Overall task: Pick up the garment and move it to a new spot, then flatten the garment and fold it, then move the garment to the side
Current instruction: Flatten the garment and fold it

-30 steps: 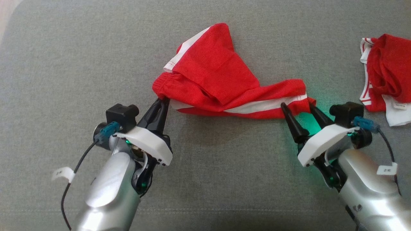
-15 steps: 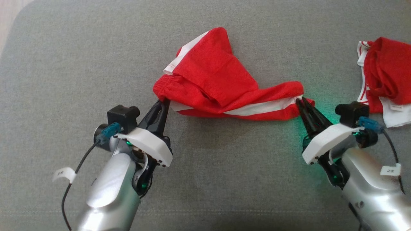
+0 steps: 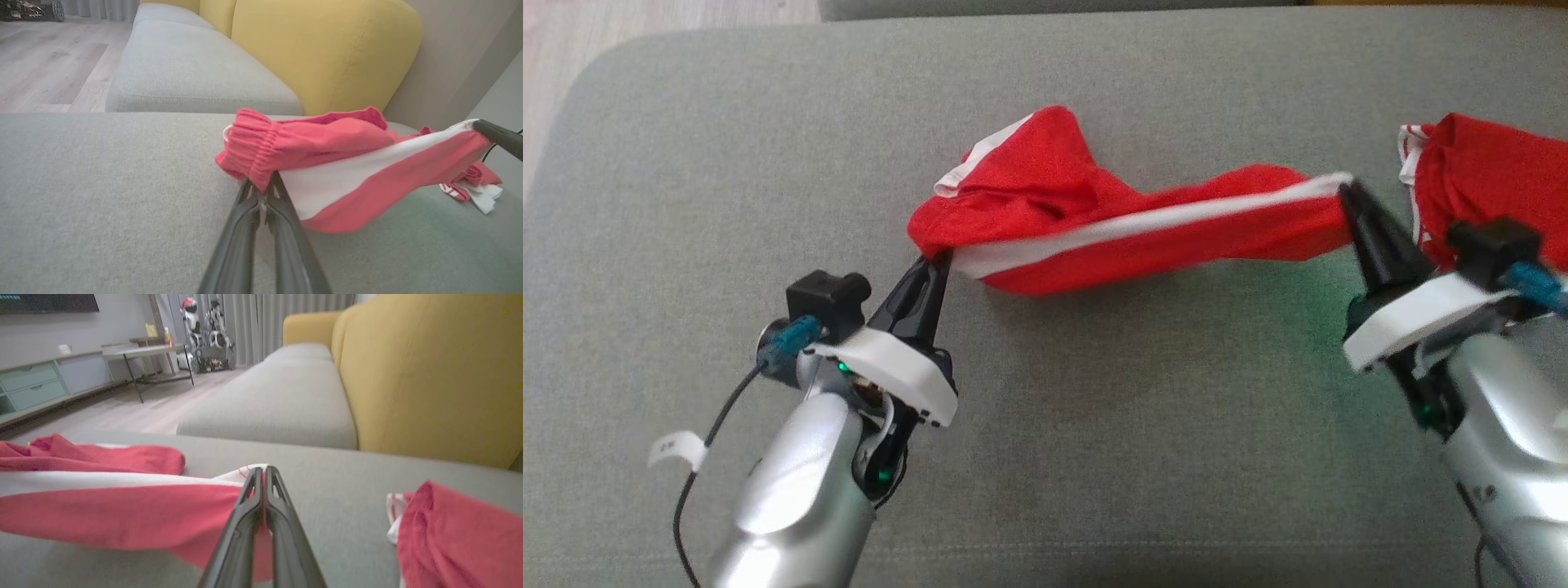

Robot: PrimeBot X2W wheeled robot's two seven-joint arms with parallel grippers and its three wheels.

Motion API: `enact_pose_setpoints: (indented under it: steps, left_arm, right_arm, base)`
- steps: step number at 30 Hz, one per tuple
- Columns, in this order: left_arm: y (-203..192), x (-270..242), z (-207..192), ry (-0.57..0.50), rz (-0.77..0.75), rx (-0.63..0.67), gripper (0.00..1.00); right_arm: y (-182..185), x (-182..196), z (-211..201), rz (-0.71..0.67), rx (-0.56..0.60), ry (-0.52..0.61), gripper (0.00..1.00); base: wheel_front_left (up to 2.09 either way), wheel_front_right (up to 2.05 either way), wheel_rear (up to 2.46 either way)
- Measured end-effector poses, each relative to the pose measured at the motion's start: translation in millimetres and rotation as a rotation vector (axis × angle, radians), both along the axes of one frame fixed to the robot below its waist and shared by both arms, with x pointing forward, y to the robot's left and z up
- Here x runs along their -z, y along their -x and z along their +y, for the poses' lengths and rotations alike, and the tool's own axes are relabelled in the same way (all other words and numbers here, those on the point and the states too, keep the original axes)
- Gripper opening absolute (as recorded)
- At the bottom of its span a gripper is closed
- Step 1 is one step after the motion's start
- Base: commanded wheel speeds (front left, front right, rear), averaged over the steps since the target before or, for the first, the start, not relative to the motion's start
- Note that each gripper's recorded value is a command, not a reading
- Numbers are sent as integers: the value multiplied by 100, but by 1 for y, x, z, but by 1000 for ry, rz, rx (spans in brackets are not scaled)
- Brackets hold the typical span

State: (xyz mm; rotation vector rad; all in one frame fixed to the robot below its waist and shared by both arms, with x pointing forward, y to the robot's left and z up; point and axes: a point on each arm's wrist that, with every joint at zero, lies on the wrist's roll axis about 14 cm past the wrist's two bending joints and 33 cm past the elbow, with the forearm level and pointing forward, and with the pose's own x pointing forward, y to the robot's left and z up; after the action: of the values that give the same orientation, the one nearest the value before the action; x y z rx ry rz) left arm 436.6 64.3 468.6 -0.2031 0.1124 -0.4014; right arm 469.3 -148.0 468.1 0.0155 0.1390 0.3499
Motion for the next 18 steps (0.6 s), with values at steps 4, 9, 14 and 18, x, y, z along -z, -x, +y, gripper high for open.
enact_pose_setpoints:
  steps: [4,9,14,18]
  left_arm:
    - [-1,-23,-5,27,-32,18,0]
    - [-3,-69,-8,85,-74,47,0]
    - [-1,-120,-18,138,-49,122,0]
    - [16,-121,-30,118,95,218,0]
  right_arm:
    - [-3,-45,-5,-146,10,6,0]
    - [5,-106,-22,-345,69,14,0]
    - [22,-168,-22,-544,95,11,0]
    - [30,-181,-24,-587,116,20,0]
  base:
    - [0,0,0]
    - [0,0,0]
    - [0,0,0]
    - [0,0,0]
